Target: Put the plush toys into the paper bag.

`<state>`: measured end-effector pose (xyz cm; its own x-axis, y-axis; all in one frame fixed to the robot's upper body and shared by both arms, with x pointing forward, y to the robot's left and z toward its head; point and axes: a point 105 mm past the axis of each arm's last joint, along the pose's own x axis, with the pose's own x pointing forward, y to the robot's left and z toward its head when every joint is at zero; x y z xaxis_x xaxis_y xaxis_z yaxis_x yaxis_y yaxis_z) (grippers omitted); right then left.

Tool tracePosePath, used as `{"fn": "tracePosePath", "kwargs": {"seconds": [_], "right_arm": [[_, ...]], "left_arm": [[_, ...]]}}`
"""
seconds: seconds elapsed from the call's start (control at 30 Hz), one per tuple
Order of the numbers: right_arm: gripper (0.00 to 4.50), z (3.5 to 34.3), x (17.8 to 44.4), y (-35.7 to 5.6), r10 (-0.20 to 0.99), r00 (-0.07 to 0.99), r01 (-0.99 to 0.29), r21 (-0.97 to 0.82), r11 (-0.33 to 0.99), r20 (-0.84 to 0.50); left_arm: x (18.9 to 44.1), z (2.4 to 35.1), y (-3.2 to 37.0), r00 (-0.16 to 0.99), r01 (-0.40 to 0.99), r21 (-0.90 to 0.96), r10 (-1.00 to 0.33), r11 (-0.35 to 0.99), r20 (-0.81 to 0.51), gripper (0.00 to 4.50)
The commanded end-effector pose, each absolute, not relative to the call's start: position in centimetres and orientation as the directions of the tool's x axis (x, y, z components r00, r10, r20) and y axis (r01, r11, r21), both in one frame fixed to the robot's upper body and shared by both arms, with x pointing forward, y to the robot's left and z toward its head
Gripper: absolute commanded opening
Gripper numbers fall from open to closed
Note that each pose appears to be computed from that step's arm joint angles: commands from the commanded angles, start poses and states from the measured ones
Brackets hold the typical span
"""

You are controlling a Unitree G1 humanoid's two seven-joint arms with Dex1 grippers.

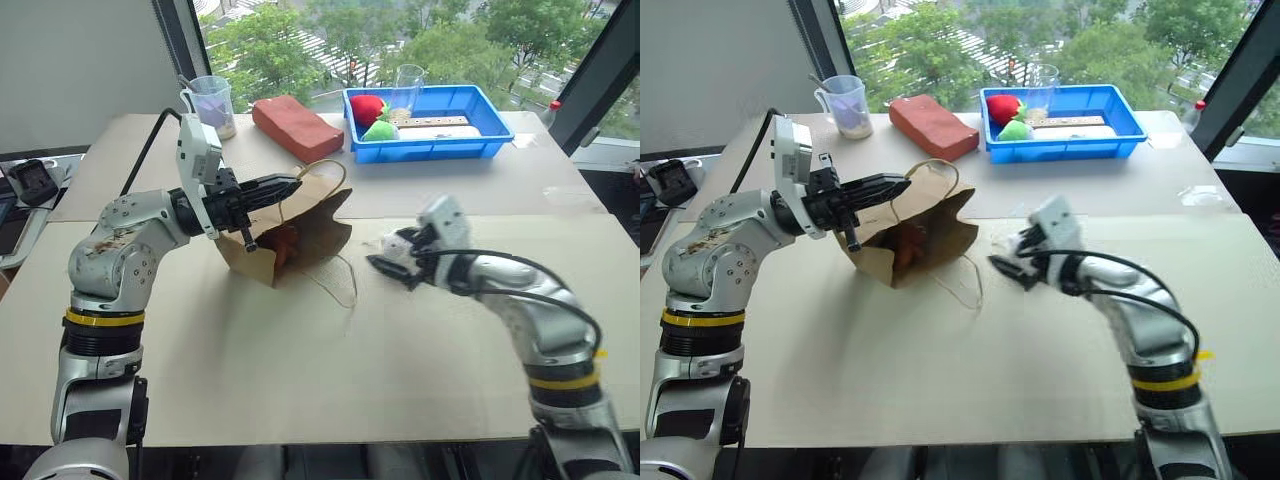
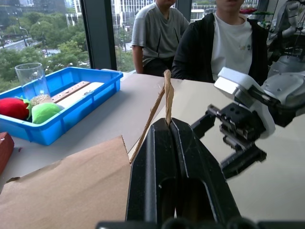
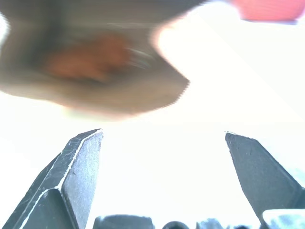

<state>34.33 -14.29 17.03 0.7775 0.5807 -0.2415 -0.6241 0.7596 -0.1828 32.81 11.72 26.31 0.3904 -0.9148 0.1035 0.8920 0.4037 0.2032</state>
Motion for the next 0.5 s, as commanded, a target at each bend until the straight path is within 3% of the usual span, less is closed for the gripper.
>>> {"fn": "tracePosePath", "kwargs": {"seconds": [0.03,0.33,0.5], "right_arm": [[4.45,17.0,35.9,-16.2,0.487,0.843,-0.530,-0.193,0.826,-0.229],[4.45,14.3,37.7,-16.4,0.479,0.829,-0.523,-0.096,0.847,-0.290],[3.16,13.7,38.0,-16.8,0.477,0.829,-0.522,-0.094,0.848,-0.292]], "left_arm": [[32.5,27.2,12.0,0.386,0.881,0.245,-0.914,0.405,0.124,0.00],[32.5,27.4,11.8,0.381,0.880,0.257,-0.917,0.398,0.117,0.00],[32.4,27.4,12.0,0.392,0.875,0.259,-0.913,0.408,0.114,0.00]]}}
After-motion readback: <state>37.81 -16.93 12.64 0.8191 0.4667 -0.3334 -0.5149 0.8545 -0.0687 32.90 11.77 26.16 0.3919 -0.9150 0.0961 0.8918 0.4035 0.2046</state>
